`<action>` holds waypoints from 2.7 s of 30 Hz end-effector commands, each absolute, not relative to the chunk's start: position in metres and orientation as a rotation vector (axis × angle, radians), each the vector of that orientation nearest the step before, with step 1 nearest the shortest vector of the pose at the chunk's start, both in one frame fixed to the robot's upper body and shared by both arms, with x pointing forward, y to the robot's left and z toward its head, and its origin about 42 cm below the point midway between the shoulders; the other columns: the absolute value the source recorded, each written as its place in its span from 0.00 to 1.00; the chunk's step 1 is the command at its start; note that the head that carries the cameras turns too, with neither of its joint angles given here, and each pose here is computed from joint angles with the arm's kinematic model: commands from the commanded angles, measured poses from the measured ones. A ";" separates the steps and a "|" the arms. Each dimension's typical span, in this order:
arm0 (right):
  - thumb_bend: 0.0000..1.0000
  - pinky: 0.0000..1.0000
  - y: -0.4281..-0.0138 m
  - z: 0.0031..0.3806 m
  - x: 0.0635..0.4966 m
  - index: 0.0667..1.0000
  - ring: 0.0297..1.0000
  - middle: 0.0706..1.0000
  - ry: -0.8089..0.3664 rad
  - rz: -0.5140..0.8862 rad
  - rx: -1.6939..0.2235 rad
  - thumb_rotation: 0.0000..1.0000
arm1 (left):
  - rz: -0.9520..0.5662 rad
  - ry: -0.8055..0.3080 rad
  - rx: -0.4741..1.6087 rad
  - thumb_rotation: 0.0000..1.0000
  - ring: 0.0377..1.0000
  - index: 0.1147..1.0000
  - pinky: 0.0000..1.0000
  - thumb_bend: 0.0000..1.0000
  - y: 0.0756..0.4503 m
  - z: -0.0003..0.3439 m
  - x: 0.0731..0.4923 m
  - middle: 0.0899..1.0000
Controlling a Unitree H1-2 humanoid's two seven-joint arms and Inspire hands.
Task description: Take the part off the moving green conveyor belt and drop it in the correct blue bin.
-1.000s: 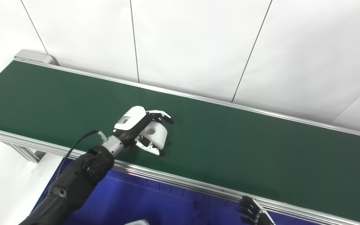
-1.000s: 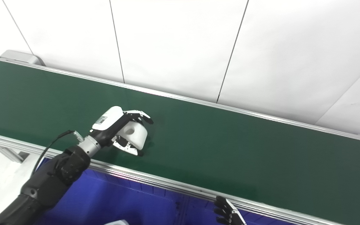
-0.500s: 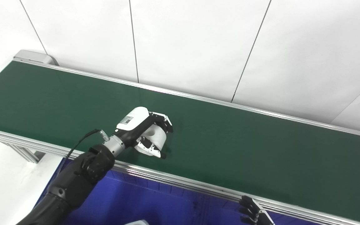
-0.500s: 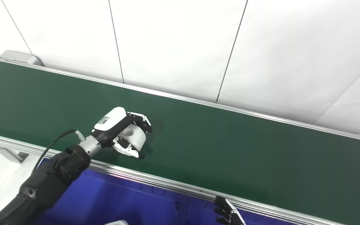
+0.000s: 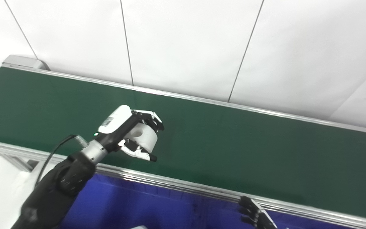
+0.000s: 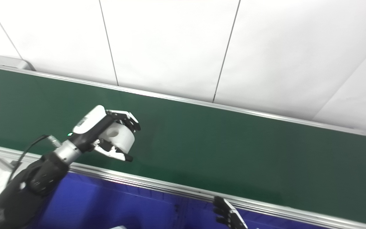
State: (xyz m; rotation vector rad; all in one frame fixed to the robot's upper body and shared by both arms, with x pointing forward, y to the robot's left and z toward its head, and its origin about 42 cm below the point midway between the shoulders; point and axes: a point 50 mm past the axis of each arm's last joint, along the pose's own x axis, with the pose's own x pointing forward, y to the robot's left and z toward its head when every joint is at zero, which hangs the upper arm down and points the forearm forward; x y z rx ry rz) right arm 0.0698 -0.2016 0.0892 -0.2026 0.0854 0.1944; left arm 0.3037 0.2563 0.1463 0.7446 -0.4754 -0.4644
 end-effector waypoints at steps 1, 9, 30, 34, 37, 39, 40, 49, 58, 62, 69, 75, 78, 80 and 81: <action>0.92 0.77 -0.199 0.101 0.069 0.85 0.82 0.83 0.044 0.187 -0.197 0.26 | -0.441 -0.564 0.718 0.00 0.39 0.49 0.30 0.49 0.267 0.170 0.299 0.41; 0.90 0.79 -0.197 0.106 0.065 0.86 0.83 0.84 0.034 0.191 -0.192 0.27 | -0.438 -0.592 0.624 0.00 0.38 0.47 0.37 0.49 0.268 0.182 0.258 0.48; 0.87 0.86 -0.192 0.128 0.068 0.88 0.86 0.86 0.050 0.181 -0.167 0.30 | -0.739 -0.298 0.572 0.00 0.38 0.48 0.39 0.49 0.228 0.110 0.198 0.45; 0.88 0.84 -0.193 0.129 0.068 0.88 0.85 0.85 0.048 0.179 -0.184 0.32 | -0.764 -0.256 0.621 0.00 0.37 0.48 0.39 0.49 0.224 0.107 0.197 0.45; 0.88 0.85 -0.194 0.129 0.069 0.87 0.85 0.85 0.050 0.179 -0.184 0.32 | -0.796 -0.208 0.649 0.00 0.38 0.48 0.42 0.49 0.223 0.100 0.200 0.46; 0.89 0.85 -0.194 0.128 0.069 0.87 0.85 0.85 0.049 0.179 -0.190 0.33 | -0.814 -0.169 0.666 0.00 0.38 0.48 0.43 0.49 0.223 0.095 0.202 0.45; 0.89 0.85 -0.194 0.128 0.069 0.87 0.85 0.85 0.049 0.179 -0.191 0.32 | -0.818 -0.144 0.681 0.00 0.38 0.48 0.43 0.49 0.223 0.094 0.204 0.45; 0.89 0.82 -0.192 0.128 0.068 0.87 0.84 0.84 0.063 0.174 -0.216 0.33 | -0.906 0.092 0.779 0.04 0.73 0.77 0.64 0.63 0.221 0.097 0.206 0.78; 0.88 0.79 -0.189 0.127 0.067 0.87 0.83 0.85 0.077 0.157 -0.290 0.32 | -0.887 0.077 0.619 0.28 0.86 0.92 0.77 0.72 0.225 0.105 0.197 0.91; 0.88 0.79 -0.188 0.128 0.065 0.88 0.83 0.85 0.077 0.153 -0.315 0.33 | -0.859 0.014 0.494 0.37 0.90 0.95 0.82 0.74 0.223 0.111 0.185 0.94; 0.88 0.79 -0.187 0.127 0.064 0.88 0.83 0.85 0.088 0.158 -0.315 0.32 | -0.767 -0.140 0.256 0.33 0.91 0.97 0.85 0.69 0.209 0.103 0.162 0.96; 0.88 0.83 -0.184 0.126 0.064 0.88 0.85 0.85 0.102 0.157 -0.321 0.33 | -0.730 -0.099 0.208 0.26 0.93 0.96 0.90 0.72 0.213 0.092 0.163 0.96; 0.89 0.80 -0.184 0.125 0.065 0.88 0.84 0.85 0.103 0.154 -0.321 0.33 | -0.710 -0.087 0.198 0.28 0.94 0.96 0.91 0.75 0.215 0.091 0.166 0.96; 0.88 0.81 -0.184 0.125 0.065 0.88 0.84 0.85 0.108 0.155 -0.318 0.33 | -0.707 -0.084 0.193 0.28 0.94 0.96 0.91 0.76 0.216 0.091 0.166 0.96; 0.88 0.81 -0.184 0.125 0.065 0.88 0.84 0.85 0.111 0.153 -0.321 0.33 | -0.707 -0.082 0.184 0.28 0.94 0.96 0.92 0.77 0.217 0.091 0.165 0.96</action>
